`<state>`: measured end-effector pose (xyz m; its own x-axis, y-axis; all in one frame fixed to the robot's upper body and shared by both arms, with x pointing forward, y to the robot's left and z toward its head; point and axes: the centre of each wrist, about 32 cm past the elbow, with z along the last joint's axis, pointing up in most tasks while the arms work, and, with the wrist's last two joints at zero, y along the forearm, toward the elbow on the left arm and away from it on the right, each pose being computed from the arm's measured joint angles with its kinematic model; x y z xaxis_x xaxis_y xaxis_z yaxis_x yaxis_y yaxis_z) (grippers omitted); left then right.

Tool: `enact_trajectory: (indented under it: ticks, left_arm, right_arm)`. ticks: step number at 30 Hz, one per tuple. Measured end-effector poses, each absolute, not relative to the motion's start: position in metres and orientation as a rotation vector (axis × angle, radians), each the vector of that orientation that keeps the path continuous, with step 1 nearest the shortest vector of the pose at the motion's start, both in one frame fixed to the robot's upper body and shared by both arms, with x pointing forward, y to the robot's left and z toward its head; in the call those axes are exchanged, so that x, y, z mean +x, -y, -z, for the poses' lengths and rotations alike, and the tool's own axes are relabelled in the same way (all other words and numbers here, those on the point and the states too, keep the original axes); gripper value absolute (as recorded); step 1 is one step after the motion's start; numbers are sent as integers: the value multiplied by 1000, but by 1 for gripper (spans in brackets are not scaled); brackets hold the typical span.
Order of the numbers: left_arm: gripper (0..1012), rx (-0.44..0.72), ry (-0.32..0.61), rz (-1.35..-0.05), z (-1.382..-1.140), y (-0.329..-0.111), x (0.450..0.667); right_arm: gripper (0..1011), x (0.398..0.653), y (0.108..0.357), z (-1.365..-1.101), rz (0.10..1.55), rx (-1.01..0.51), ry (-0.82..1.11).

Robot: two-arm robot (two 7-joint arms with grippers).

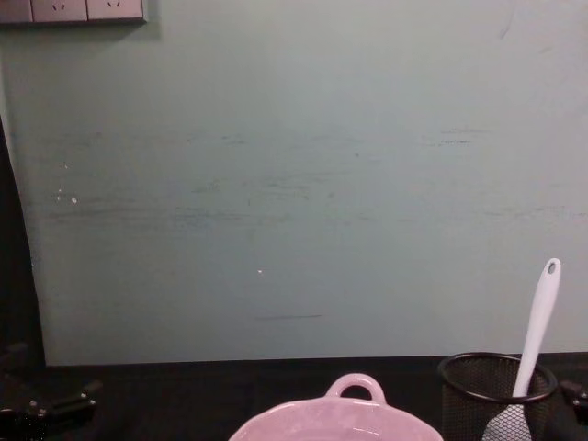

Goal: Use the one hand to pick up the spoon and stir the clear water in the bowl.

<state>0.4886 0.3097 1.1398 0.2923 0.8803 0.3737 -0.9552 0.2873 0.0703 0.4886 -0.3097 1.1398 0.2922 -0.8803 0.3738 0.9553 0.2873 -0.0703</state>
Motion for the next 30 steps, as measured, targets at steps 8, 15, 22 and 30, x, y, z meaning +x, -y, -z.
enact_trajectory:
  ticks: [8, 15, 22, 30]
  left_arm:
    - [1011, 304, 285, -1248, -1140, -310, 489]
    - [1011, 305, 285, -1248, -1140, -310, 489]
    - [1011, 304, 285, -1248, -1140, -310, 489]
    - [1011, 304, 285, -1248, -1140, -310, 489]
  right_arm:
    - [1002, 489, 310, -1140, 1248, -305, 285]
    - [1002, 489, 310, -1140, 1248, -304, 285]
    - [1002, 489, 310, -1140, 1248, -304, 285]
    - [1002, 489, 310, -1140, 1248, -305, 285]
